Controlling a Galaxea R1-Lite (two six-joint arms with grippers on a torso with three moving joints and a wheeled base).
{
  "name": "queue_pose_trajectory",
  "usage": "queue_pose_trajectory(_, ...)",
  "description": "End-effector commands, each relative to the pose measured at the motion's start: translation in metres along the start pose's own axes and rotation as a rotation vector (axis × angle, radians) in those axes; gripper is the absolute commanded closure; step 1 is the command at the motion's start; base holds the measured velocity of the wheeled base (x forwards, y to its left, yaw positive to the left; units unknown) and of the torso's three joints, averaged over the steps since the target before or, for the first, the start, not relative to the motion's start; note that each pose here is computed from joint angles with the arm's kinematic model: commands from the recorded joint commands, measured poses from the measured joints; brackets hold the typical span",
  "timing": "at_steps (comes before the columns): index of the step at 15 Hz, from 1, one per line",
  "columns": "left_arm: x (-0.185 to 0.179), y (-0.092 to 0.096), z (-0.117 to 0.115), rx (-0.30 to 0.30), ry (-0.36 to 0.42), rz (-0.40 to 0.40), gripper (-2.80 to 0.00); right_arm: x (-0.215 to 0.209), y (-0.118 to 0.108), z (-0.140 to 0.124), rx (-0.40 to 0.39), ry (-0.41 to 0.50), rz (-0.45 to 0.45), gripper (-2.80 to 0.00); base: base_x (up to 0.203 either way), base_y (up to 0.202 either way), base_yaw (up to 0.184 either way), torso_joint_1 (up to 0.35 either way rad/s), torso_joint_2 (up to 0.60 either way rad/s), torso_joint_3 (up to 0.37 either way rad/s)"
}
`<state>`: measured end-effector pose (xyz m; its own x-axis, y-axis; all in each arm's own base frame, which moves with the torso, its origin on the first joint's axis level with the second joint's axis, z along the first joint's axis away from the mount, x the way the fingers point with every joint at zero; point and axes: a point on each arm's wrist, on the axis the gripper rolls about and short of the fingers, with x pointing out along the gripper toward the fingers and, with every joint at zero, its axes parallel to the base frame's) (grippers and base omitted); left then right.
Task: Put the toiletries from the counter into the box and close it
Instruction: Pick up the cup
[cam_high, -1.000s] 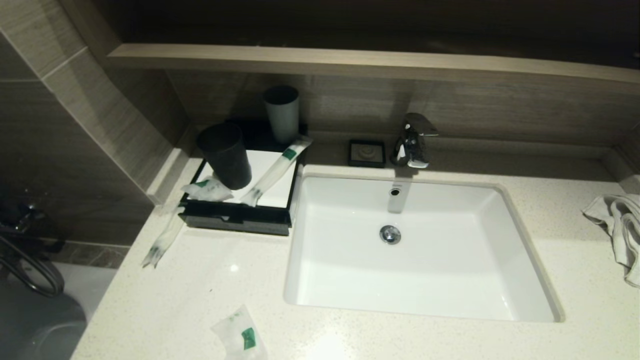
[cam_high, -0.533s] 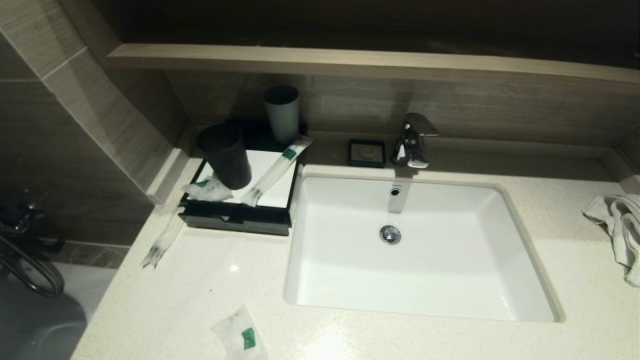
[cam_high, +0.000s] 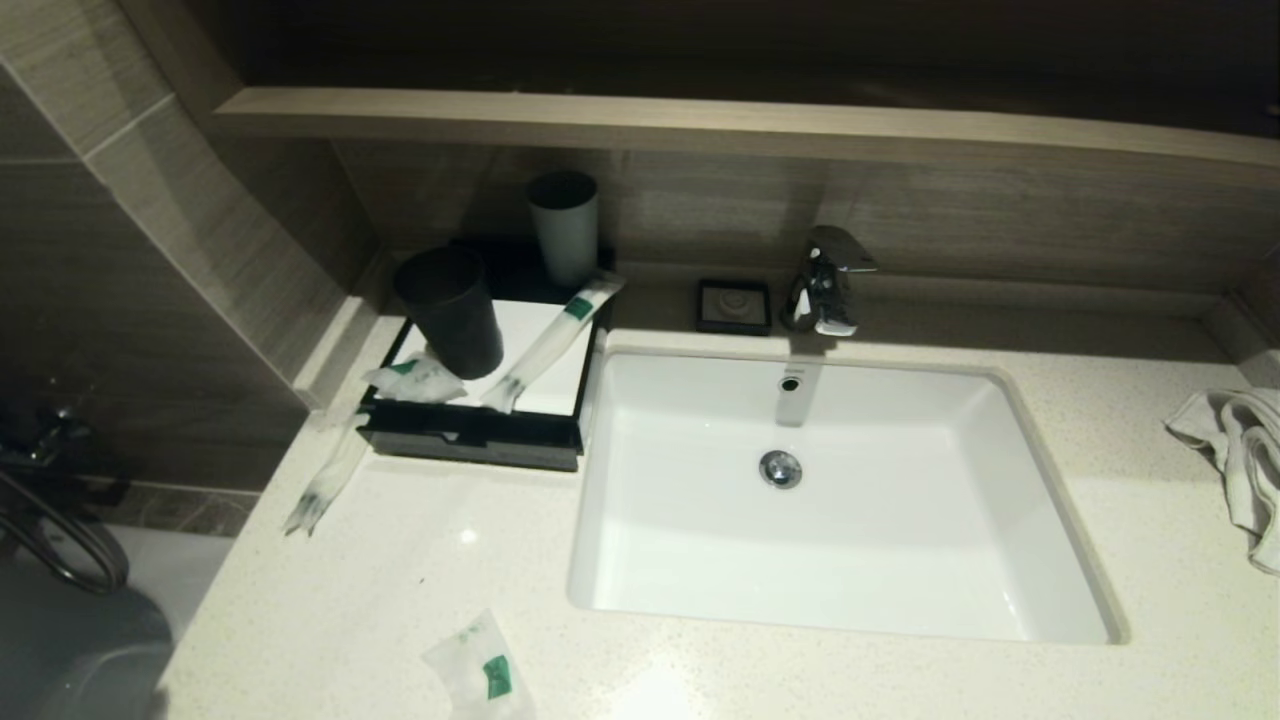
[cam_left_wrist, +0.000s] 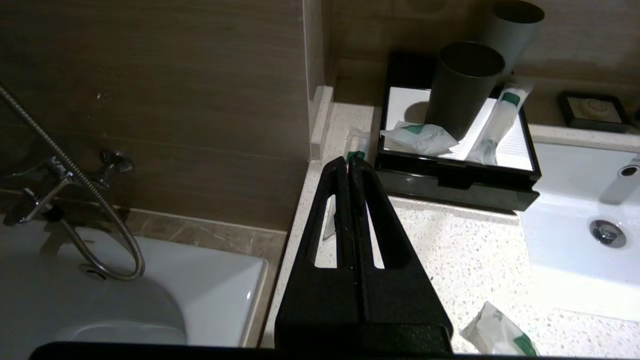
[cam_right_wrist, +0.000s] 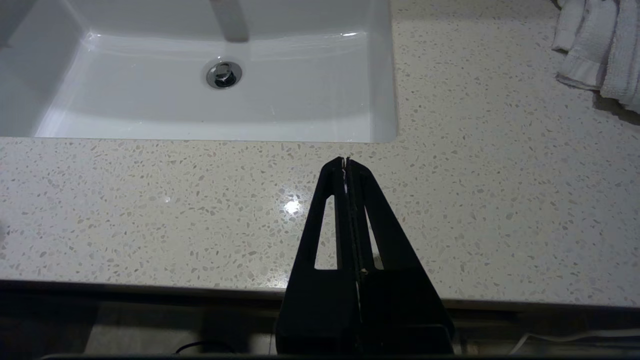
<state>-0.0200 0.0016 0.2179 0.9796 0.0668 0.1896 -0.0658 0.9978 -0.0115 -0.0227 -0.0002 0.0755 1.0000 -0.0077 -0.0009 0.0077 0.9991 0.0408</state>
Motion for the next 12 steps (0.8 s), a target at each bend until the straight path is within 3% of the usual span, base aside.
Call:
queue_pose_trajectory(1, 0.035, -0.002, 0.001, 0.009, 0.123, 0.0, 0.0, 0.0, 0.0, 0.0, 0.001, 0.0, 0.0, 0.0, 0.0, 0.0, 0.0, 0.0, 0.0, 0.0)
queue_pose_trajectory(7, 0.088, -0.008, -0.005, 0.035, 0.241, -0.06, 0.0, 0.0, 0.0, 0.0, 0.001, 0.001, 0.0, 0.0, 0.0, 0.0, 0.0, 0.0, 0.0, 0.0)
queue_pose_trajectory(10, 0.118, -0.011, -0.012, 0.036, 0.272, -0.076, 0.0, 0.0, 0.0, 0.0, 0.001, 0.001, 0.0, 0.0, 0.0, 0.0, 0.0, 0.0, 0.0, 0.0)
queue_pose_trajectory(12, 0.128, -0.016, -0.014, 0.034, 0.283, -0.129, 0.0, 0.0, 0.0, 0.0, 0.001, 0.001, 0.0, 0.0, 0.0, 0.0, 0.0, 0.0, 0.0, 0.0)
